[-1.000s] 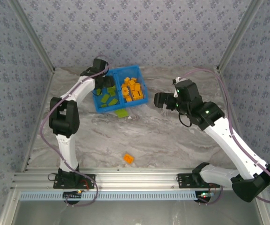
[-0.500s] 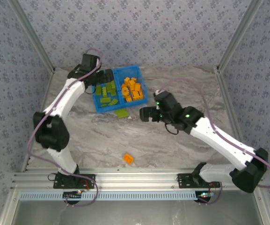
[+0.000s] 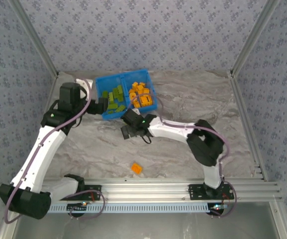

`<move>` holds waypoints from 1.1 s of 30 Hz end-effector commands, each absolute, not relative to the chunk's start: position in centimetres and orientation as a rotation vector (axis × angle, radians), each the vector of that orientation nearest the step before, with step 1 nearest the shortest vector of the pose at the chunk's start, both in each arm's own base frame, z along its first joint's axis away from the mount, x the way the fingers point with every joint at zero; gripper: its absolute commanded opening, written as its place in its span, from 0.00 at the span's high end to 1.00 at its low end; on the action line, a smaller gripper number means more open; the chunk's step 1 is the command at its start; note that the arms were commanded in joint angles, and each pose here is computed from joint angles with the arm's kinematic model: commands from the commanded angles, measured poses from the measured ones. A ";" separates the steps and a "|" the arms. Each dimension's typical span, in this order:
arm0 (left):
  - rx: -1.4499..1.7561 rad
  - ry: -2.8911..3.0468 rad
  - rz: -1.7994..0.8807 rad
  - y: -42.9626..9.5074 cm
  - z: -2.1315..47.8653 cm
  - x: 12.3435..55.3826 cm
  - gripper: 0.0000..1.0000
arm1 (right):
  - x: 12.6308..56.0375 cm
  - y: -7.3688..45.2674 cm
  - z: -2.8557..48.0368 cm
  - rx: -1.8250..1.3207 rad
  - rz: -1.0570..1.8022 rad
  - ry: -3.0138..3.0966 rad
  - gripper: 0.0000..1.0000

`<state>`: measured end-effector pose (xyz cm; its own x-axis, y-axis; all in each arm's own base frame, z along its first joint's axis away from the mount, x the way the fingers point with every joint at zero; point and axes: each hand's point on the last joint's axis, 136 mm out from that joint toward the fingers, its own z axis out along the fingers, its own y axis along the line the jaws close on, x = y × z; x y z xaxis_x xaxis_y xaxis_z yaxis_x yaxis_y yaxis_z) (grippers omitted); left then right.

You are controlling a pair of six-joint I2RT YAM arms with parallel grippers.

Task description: Sort the legos into containers by color

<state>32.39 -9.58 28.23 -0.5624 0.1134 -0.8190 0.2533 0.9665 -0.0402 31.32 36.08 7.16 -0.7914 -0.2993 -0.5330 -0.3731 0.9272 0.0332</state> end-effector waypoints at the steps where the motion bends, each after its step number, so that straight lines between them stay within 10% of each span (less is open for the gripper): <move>1: 0.287 2.116 -0.135 -8.8 28.1 31.7 0.01 | 34.3 37.4 6.5 -0.464 0.174 2.492 0.00; 10: 0.253 2.096 -0.109 -8.1 27.4 31.3 0.01 | 38.2 39.3 2.8 -0.423 0.244 2.537 0.01; 19: 0.256 2.101 -0.112 -8.1 27.1 31.3 0.01 | 37.4 38.9 0.6 -0.419 0.224 2.601 0.33; 33: 0.257 2.104 -0.136 -8.5 27.0 31.3 0.01 | 33.6 35.9 7.2 -0.428 0.194 2.524 0.47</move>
<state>31.13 -8.33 26.24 -0.5348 0.1318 -0.8347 0.2290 0.9734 0.0070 34.20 37.07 3.51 -0.8032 -0.2822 -0.5247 -0.3594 0.9319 0.0488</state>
